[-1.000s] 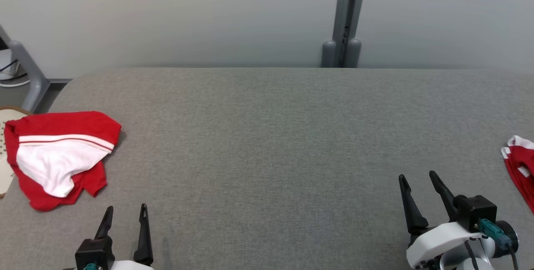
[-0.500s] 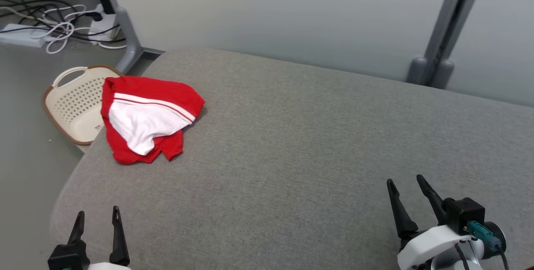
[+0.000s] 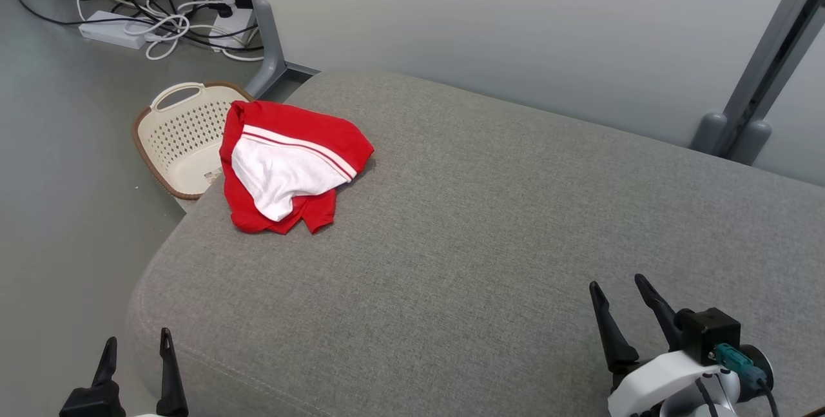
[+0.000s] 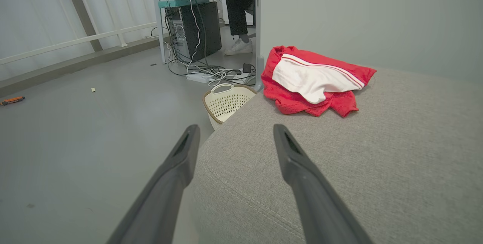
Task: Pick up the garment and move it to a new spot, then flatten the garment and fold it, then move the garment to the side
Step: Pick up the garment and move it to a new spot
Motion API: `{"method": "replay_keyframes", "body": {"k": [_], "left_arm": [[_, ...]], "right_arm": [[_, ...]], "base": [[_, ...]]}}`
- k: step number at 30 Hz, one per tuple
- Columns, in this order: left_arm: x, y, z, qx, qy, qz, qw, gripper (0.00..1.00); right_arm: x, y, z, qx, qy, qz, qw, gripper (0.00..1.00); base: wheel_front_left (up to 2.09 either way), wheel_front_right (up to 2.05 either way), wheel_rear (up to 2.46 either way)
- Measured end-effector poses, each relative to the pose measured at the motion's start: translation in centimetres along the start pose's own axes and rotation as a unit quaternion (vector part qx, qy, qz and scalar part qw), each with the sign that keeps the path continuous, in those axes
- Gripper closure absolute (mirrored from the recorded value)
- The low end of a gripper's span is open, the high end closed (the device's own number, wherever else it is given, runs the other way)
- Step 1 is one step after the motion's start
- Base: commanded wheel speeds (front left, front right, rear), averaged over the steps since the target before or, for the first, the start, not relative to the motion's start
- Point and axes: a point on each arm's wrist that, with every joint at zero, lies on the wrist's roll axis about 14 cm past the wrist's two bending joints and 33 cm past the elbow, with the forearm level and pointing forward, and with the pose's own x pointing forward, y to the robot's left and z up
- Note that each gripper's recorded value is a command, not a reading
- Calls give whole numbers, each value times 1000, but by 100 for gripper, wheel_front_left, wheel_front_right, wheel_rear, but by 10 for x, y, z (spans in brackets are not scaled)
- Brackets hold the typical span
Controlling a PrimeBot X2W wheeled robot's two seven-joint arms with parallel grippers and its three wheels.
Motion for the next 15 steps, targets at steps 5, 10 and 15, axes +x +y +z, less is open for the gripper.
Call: {"method": "replay_keyframes", "body": {"k": [5, 10, 15], "left_arm": [[4, -6, -4, 3, 10, -10, 1000, 0], [21, -17, -2, -11, 16, -26, 999, 0], [54, -42, 7, -12, 13, -50, 999, 0]], "right_arm": [[-1, -7, -3, -4, 4, -8, 1000, 0], [1, -22, -8, -10, 7, -23, 1000, 0], [6, -42, -14, -12, 11, -43, 999, 0]], "base": [[0, 0, 0], [0, 0, 0], [0, 0, 0]]}}
